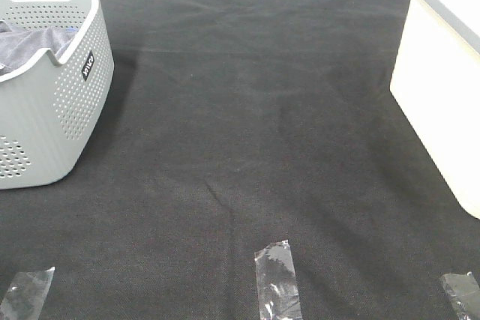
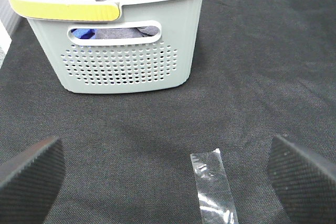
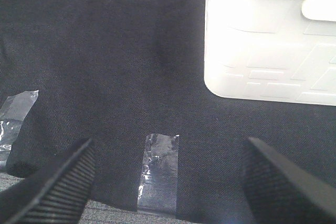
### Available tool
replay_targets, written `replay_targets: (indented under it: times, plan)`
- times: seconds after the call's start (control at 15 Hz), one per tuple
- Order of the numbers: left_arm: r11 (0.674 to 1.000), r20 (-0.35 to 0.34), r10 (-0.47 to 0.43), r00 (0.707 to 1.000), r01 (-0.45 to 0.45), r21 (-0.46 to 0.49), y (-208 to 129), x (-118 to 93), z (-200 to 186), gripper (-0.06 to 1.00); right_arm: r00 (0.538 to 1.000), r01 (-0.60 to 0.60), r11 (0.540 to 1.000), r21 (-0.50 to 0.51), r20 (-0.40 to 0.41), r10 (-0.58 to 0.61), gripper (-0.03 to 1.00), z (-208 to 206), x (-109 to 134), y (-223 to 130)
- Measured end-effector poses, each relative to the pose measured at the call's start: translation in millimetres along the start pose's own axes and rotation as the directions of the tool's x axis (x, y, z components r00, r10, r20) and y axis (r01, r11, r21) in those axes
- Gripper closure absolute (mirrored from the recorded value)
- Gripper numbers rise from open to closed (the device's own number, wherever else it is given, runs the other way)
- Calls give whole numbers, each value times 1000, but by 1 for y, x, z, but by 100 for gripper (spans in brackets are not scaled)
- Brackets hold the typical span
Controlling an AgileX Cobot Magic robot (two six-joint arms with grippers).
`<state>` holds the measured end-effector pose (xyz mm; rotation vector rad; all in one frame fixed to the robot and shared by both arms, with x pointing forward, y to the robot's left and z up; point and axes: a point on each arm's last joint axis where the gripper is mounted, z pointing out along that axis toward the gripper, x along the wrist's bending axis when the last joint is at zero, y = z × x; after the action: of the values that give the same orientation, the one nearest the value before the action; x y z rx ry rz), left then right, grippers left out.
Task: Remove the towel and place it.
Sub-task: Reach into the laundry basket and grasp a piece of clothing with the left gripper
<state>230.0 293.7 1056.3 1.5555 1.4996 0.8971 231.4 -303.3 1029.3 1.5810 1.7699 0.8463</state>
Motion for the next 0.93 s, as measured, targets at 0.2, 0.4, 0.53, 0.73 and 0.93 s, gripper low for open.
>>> replay_targets:
  times: [0.2,0.4,0.53,0.73,0.93]
  plan:
    - [1000,0,0,1000,0,0,0,0,0,-5,1000,0,1000,0,0,0,22,0,0,0]
    - [1000,0,0,1000,0,0,0,0,0,-5,1000,0,1000,0,0,0,22,0,0,0]
    - [1000,0,0,1000,0,0,0,0,0,-5,1000,0,1000,0,0,0,22,0,0,0]
    - [1000,0,0,1000,0,0,0,0,0,-5,1000,0,1000,0,0,0,22,0,0,0]
    - [1000,0,0,1000,0,0,0,0,0,-5,1000,0,1000,0,0,0,22,0,0,0]
